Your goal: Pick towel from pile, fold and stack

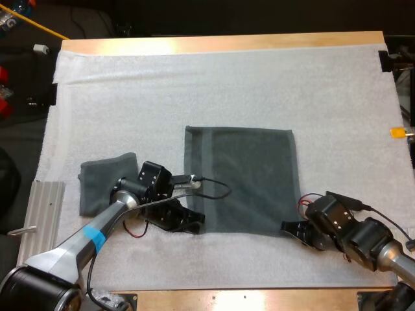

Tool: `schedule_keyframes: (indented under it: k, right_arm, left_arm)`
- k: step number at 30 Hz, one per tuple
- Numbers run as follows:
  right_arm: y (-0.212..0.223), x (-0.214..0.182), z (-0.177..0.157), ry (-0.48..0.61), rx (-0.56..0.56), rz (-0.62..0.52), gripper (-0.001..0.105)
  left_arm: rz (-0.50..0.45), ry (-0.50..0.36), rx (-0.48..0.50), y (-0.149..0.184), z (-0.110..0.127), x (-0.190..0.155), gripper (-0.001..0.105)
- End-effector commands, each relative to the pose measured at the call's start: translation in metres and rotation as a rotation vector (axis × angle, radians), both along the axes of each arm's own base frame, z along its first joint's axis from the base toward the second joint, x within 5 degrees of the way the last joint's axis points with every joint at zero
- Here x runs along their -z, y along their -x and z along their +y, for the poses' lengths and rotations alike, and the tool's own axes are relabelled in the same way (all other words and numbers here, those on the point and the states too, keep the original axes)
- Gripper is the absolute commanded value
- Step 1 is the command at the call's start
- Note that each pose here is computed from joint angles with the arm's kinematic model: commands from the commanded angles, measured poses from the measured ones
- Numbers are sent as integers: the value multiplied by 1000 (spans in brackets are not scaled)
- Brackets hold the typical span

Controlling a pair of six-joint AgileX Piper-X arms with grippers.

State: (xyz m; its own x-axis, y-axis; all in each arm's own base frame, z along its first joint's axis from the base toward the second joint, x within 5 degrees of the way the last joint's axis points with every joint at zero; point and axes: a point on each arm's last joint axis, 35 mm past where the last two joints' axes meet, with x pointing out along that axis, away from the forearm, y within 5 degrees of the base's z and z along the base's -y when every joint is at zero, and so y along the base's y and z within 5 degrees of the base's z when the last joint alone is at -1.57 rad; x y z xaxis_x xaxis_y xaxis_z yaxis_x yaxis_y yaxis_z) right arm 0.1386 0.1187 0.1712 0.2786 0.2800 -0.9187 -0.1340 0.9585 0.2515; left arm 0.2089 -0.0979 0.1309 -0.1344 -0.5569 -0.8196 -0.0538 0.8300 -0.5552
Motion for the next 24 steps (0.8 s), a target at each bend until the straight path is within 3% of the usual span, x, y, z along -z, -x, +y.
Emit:
schedule_keyframes:
  k: [1, 5, 12, 17, 21, 24]
  right_arm:
    - [2, 0, -1, 13, -18, 2, 0]
    - [4, -4, 0, -32, -86, 17, 0]
    - [13, -22, -7, -42, -100, 27, 0]
    - [16, -48, -9, -74, -107, -19, 0]
    - [13, -57, -6, -108, -108, -63, 0]
    - [9, -57, -3, -142, -110, -72, 0]
  left_arm:
    - [-1, -12, 22, 3, 0, -2, 0]
    - [-39, -23, 67, 10, 3, -15, 0]
    - [-89, -3, 155, 35, 9, -51, 0]
    - [-162, 26, 231, 53, 1, -72, 0]
    - [-179, 47, 182, 50, -3, -75, 0]
    - [-174, 115, 136, 42, -4, -74, 0]
